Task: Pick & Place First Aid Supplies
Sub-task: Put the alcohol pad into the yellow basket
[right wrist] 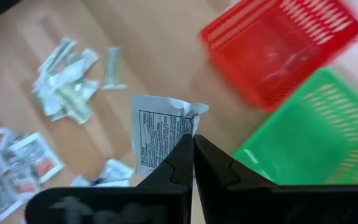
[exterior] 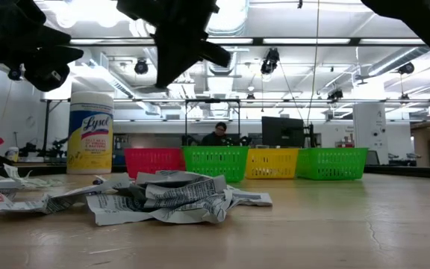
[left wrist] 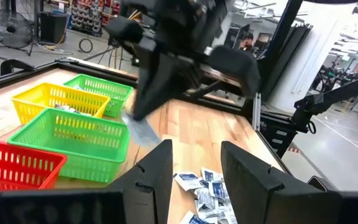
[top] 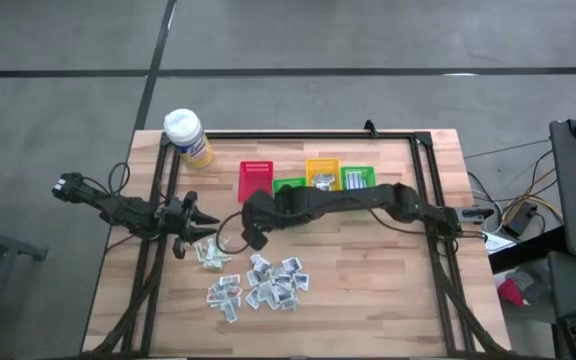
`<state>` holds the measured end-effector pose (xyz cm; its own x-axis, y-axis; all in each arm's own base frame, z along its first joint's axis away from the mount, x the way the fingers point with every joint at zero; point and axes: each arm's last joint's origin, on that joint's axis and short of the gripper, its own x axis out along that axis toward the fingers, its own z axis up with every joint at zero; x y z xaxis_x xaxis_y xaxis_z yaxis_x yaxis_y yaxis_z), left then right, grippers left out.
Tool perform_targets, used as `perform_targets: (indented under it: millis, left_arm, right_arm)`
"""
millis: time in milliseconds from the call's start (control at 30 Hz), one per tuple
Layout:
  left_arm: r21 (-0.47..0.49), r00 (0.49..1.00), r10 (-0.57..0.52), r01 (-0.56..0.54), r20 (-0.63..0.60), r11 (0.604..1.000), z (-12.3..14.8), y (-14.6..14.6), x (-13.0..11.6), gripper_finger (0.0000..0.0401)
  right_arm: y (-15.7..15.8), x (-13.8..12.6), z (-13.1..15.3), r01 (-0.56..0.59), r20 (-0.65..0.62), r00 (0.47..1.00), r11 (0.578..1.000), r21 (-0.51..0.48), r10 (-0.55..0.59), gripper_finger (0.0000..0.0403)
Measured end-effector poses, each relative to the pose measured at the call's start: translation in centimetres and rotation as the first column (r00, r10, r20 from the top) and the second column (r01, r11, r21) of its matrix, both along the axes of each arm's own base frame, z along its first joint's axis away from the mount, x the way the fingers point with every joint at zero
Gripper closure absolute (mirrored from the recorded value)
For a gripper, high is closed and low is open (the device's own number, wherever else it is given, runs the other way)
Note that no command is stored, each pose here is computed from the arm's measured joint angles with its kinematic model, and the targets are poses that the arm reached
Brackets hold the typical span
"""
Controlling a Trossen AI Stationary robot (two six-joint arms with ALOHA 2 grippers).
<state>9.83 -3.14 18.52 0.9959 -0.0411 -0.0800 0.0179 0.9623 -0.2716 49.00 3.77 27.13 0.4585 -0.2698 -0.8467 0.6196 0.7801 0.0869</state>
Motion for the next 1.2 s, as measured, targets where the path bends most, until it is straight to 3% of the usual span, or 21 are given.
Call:
perform_targets:
  millis: [467,833,1200]
  left_arm:
    - [0.000,1.000,0.000,0.000,0.000,1.000,0.0,0.0,0.0,0.0270]
    - [0.000,1.000,0.000,0.000,0.000,1.000,0.0,0.0,0.0,0.0270]
    - [0.007,0.997,0.079,-0.079,0.003,0.997,0.0,0.2,0.0,0.0270]
  right_arm:
    - [-3.4,-2.8,2.1,0.104,-0.130,0.985,0.990,-0.098,-0.117,0.0395]
    - [-6.5,-5.5,3.1,0.166,-0.283,0.931,0.956,-0.241,-0.233,0.0395]
    - [-9.6,-6.2,3.2,0.124,-0.357,0.901,0.935,-0.331,-0.246,0.0394]
